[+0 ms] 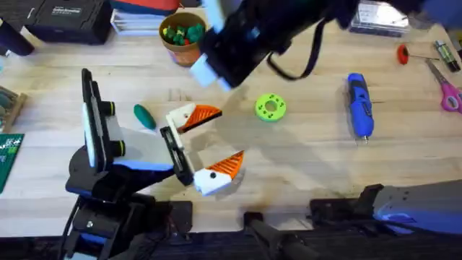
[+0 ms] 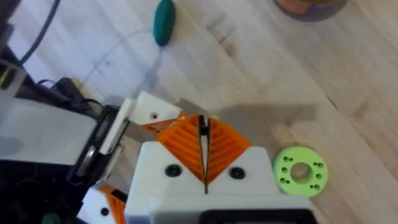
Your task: Pick up the gripper from the table and insert it into the empty holder that is missing its gripper. Then pick up a screw, insert it into the mounting hole, and use the screwdriver to tighten it. Finally, clean up the table by picking up the vegetable and placing it into the bucket.
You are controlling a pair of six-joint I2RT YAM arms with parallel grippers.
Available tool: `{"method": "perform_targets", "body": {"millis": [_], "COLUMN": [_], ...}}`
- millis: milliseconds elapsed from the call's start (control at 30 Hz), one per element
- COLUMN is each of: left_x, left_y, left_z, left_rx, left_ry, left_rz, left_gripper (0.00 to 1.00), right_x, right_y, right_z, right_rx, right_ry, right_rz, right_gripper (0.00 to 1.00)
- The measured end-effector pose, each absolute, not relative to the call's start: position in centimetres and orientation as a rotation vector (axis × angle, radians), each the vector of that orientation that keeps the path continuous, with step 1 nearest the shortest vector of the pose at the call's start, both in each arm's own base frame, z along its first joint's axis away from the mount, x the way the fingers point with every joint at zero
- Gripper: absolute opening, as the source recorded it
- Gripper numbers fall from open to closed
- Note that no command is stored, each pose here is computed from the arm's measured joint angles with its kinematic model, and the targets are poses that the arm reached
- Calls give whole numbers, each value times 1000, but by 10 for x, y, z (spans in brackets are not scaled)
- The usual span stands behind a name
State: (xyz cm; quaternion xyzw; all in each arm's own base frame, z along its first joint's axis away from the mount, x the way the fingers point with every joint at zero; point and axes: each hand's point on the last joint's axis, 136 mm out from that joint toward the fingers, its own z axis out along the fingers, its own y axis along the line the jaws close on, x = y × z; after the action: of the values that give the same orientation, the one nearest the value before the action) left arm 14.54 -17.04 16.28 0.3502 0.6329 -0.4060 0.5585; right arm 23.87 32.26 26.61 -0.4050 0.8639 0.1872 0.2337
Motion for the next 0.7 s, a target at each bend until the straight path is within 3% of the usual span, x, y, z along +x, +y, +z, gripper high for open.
{"method": "perform_targets", "body": {"millis": [167,700], "left_x": [145,145], "left_y": [-170,-170], "left_z": [163,163], "left_rx": [826,826], "left_ry": [1493,1493], "left_rz": [-958,-958], "left_gripper": [985,985], "right_x": [217,198], "right_y": [341,362], "right_z": [262,231], "right_rx": [-1193,-1284], "right_ry": [2355,2422], "right_rz": [545,544], "right_gripper": [7,7]}}
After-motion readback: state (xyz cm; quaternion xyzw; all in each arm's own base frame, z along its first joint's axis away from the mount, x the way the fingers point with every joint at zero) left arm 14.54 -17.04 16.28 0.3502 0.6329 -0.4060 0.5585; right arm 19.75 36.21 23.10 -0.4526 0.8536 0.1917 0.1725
